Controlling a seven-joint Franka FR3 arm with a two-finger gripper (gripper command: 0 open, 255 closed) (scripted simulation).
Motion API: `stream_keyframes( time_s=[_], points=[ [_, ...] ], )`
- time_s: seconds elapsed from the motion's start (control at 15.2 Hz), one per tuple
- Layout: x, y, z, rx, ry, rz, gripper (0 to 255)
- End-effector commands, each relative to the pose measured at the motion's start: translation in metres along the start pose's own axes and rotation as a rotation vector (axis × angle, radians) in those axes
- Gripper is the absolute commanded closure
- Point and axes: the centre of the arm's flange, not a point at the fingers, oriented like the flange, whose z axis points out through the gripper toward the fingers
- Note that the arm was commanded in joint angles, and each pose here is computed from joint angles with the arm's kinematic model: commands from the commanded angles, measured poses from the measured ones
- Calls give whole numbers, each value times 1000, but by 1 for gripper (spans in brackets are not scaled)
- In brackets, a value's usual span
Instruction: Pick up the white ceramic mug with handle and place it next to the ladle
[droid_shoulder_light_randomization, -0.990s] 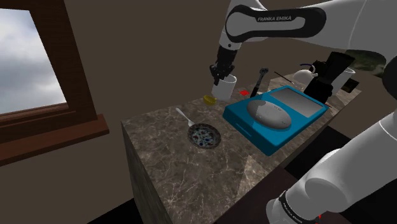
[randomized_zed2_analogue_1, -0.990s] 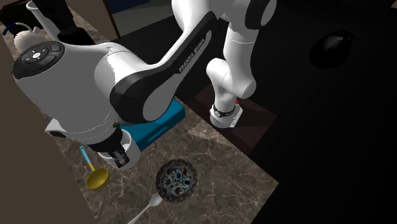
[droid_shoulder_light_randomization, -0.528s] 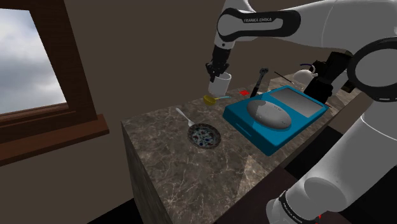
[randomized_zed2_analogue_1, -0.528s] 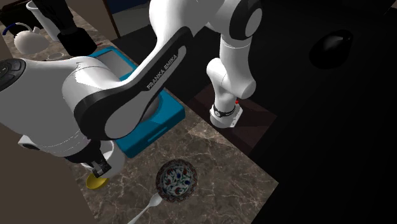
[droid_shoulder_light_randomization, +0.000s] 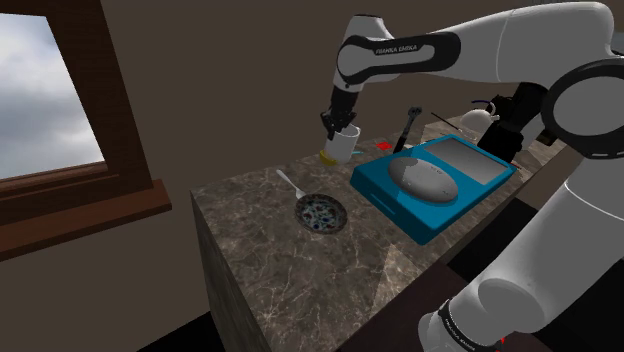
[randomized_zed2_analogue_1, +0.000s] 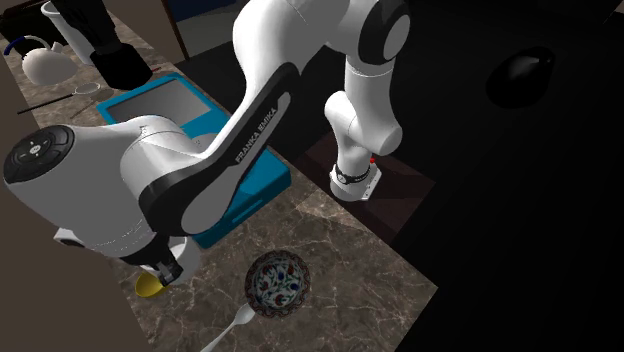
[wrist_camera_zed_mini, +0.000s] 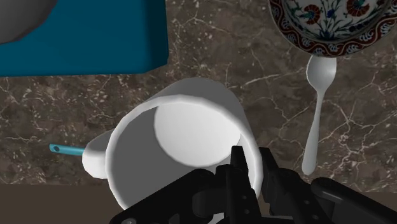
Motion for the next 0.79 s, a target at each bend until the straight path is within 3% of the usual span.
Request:
stream_keyframes(
  time_s=[0.0,0.73],
  points=[
    [0,-1,11,0,1,0,255],
    [-2,0,69,0,1,0,255]
  ],
)
